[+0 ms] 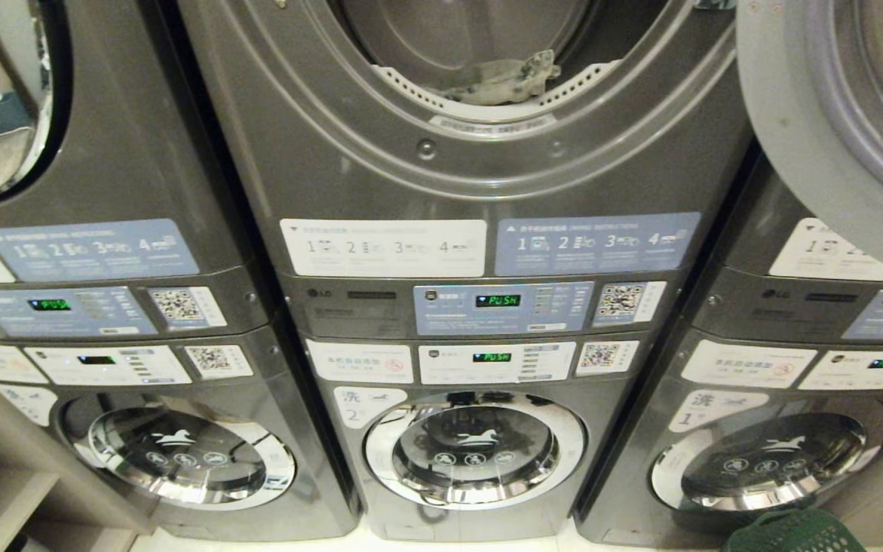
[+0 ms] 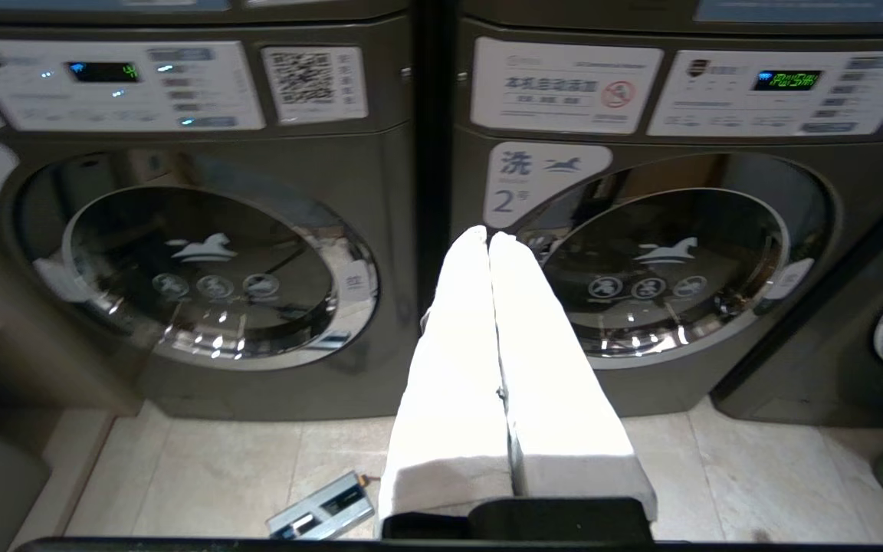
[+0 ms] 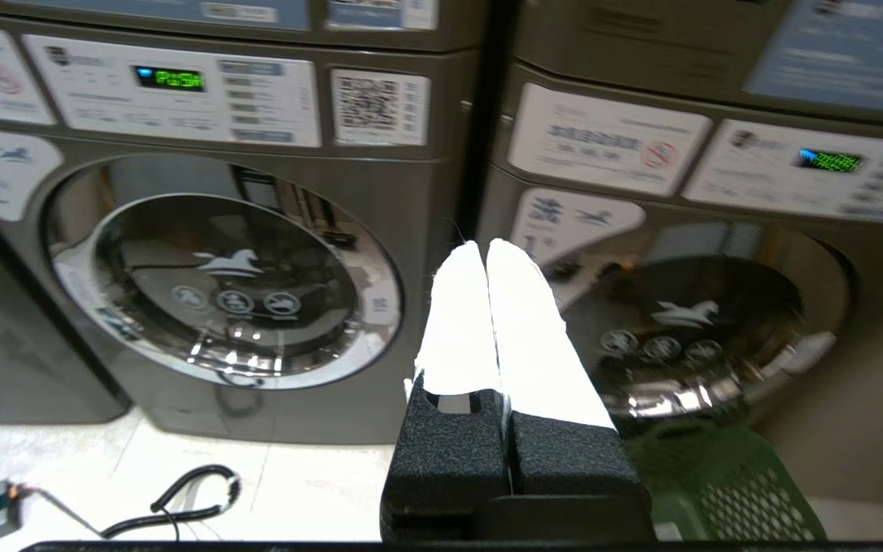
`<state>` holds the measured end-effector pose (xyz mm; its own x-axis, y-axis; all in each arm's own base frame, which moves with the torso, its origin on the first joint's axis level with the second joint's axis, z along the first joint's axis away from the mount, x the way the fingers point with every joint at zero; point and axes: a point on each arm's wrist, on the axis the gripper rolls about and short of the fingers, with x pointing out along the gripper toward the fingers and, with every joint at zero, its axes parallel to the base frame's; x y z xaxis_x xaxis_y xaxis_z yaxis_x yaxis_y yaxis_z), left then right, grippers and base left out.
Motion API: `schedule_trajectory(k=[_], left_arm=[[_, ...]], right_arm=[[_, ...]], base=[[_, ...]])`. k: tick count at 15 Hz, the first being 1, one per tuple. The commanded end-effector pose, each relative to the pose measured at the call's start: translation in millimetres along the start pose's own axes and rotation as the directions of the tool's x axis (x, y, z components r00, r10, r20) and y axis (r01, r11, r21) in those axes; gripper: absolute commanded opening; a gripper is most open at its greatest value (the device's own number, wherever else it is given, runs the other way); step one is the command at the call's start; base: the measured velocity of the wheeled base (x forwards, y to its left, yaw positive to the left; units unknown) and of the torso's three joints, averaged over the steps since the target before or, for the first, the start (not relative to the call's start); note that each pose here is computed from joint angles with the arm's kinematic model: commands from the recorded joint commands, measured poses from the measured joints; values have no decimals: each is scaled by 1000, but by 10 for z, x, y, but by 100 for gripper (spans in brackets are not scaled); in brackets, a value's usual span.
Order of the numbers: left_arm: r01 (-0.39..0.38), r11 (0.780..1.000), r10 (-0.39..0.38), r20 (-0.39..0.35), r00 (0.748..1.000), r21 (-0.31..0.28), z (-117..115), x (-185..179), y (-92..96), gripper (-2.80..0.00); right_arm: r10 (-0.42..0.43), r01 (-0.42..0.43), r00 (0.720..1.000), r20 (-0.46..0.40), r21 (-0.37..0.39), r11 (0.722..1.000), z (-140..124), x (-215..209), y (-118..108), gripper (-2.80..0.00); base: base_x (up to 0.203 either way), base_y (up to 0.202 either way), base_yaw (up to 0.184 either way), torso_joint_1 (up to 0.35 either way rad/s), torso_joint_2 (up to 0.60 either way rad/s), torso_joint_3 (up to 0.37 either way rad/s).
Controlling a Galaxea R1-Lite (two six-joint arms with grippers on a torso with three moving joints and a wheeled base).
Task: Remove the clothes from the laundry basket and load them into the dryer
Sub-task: Close the dryer
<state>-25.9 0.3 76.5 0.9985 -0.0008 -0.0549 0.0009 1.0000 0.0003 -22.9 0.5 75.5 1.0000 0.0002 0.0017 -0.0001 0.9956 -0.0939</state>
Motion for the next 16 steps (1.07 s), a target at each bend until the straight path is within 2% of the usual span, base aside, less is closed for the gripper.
schedule_trajectory(k=[1, 8, 13, 16], left_arm=[[-1, 1000, 1, 0, 1000, 0, -1, 0, 0, -280], [-1, 1000, 1, 0, 1000, 0, 1, -1, 0, -280], [-1, 1000, 1, 0, 1000, 0, -1, 0, 0, -280], [-1, 1000, 1, 0, 1000, 0, -1, 0, 0, -280]], right_arm=[[1, -1, 1000, 0, 0, 1000, 1, 1, 0, -280], [1, -1, 1000, 1, 10, 1000, 2, 0, 0, -280], [-8, 8, 1000, 2, 68, 998, 3, 0, -2, -280], [-9, 8, 1000, 2, 68, 998, 2, 0, -3, -280]], base=[[-6, 8, -129, 5, 0, 0], [0, 0, -11, -34, 65, 34], [0, 0, 0, -56, 118, 58], [0, 0, 0, -58, 115, 60]])
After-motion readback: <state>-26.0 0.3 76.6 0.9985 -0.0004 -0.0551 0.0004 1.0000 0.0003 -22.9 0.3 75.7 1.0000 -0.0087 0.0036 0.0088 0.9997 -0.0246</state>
